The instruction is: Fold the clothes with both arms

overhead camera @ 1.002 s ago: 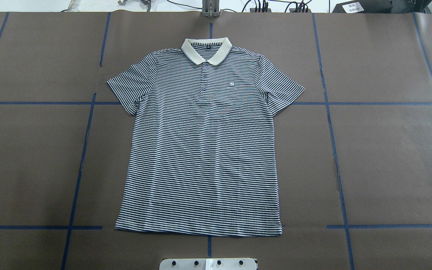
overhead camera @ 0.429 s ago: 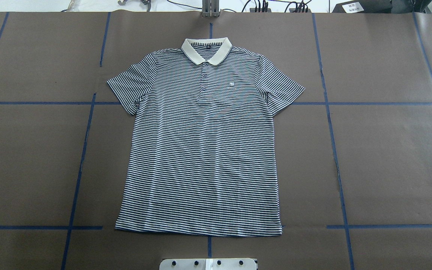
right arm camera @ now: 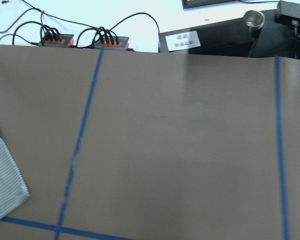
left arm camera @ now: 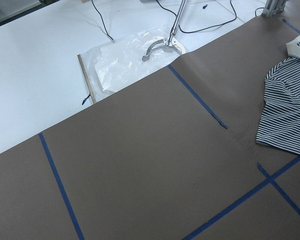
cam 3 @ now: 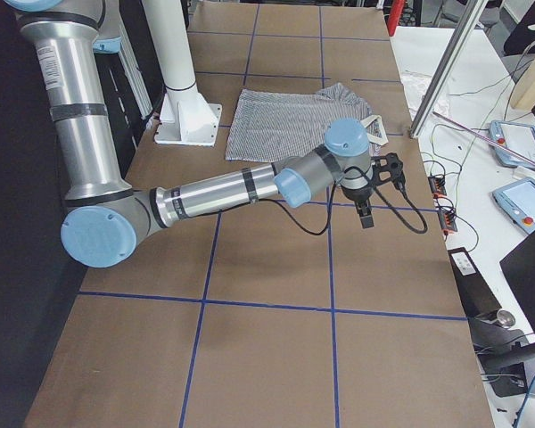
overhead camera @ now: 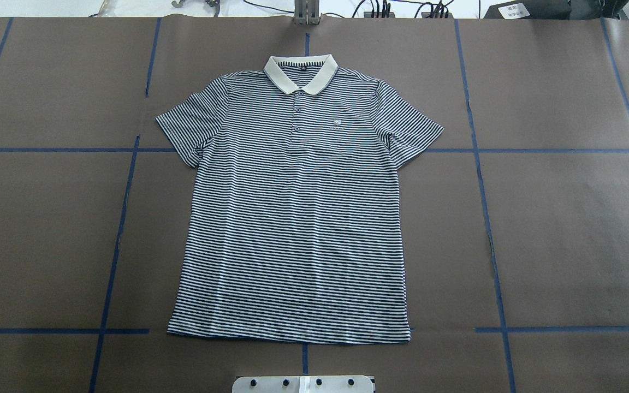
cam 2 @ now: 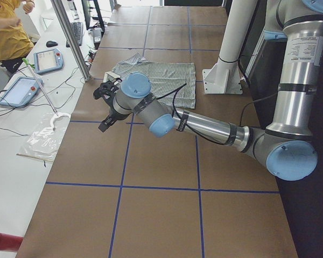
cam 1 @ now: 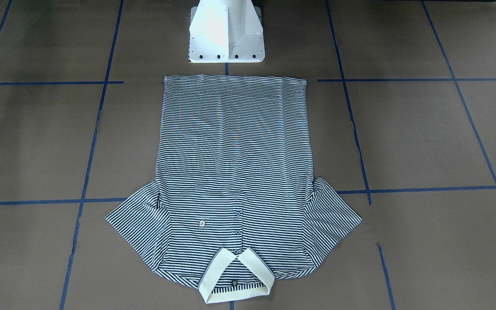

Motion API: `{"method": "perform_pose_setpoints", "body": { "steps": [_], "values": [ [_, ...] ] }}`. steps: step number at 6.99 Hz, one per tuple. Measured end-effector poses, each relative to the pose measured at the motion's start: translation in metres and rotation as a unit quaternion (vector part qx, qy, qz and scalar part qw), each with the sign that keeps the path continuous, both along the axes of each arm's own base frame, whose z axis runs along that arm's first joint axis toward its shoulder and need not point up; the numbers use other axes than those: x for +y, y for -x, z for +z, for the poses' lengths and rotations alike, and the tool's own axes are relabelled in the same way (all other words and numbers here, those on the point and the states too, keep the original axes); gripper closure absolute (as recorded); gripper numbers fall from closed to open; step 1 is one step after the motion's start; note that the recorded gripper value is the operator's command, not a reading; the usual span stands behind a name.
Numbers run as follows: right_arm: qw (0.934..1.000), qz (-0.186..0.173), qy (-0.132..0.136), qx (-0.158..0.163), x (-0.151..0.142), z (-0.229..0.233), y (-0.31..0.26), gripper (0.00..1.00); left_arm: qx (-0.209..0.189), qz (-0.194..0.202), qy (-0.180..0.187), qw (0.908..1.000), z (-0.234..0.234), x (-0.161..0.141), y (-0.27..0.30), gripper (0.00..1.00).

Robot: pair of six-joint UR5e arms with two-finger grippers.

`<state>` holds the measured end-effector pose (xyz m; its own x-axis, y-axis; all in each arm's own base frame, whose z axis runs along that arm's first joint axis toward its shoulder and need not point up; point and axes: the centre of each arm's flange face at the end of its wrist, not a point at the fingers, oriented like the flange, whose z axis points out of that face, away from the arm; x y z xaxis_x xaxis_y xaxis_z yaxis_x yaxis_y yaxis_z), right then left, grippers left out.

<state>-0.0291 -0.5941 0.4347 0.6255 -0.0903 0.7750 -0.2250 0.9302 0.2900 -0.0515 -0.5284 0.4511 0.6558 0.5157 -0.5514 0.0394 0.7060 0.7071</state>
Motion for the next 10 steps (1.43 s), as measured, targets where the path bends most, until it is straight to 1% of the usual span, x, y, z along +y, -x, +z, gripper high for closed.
{"method": "perform_pose_setpoints", "body": {
  "steps": [1,2,3,4,5,6,7,8,10],
  "values": [
    [0.999,0.027,0.031,-0.016,-0.017,-0.042,0.066,0.2,0.0,0.0,-0.001,1.0,-0.002,-0.001,0.0,0.0],
    [0.9968,0.057,0.053,-0.019,-0.024,-0.073,0.132,0.26,0.0,0.0,-0.002,1.0,-0.003,-0.001,-0.001,0.0],
    [0.9949,0.076,0.064,-0.014,-0.027,-0.086,0.186,0.27,0.001,0.0,-0.002,1.0,-0.003,-0.001,-0.001,0.0],
    [0.9946,0.08,0.067,-0.009,-0.03,-0.079,0.226,0.28,0.001,0.001,-0.003,1.0,-0.004,-0.001,-0.001,0.0],
    [0.9946,0.081,0.063,-0.018,-0.033,-0.061,0.257,0.28,0.001,0.001,-0.004,1.0,-0.004,-0.001,-0.001,0.0],
    [0.9942,0.082,0.062,-0.03,-0.033,-0.048,0.285,0.31,0.0,0.001,-0.003,1.0,-0.003,-0.001,-0.001,0.0],
    [0.9942,0.084,0.059,-0.031,-0.028,-0.042,0.311,0.36,0.0,0.0,-0.003,1.0,-0.002,-0.001,-0.001,0.0],
    [0.9944,0.088,0.054,-0.024,-0.022,-0.036,0.334,0.4,0.0,0.0,-0.001,1.0,-0.001,-0.001,-0.001,0.0],
    [0.9946,0.088,0.055,-0.005,-0.012,-0.022,0.365,0.4,0.0,0.0,0.0,1.0,0.0,0.0,-0.001,0.0]
  ]
}}
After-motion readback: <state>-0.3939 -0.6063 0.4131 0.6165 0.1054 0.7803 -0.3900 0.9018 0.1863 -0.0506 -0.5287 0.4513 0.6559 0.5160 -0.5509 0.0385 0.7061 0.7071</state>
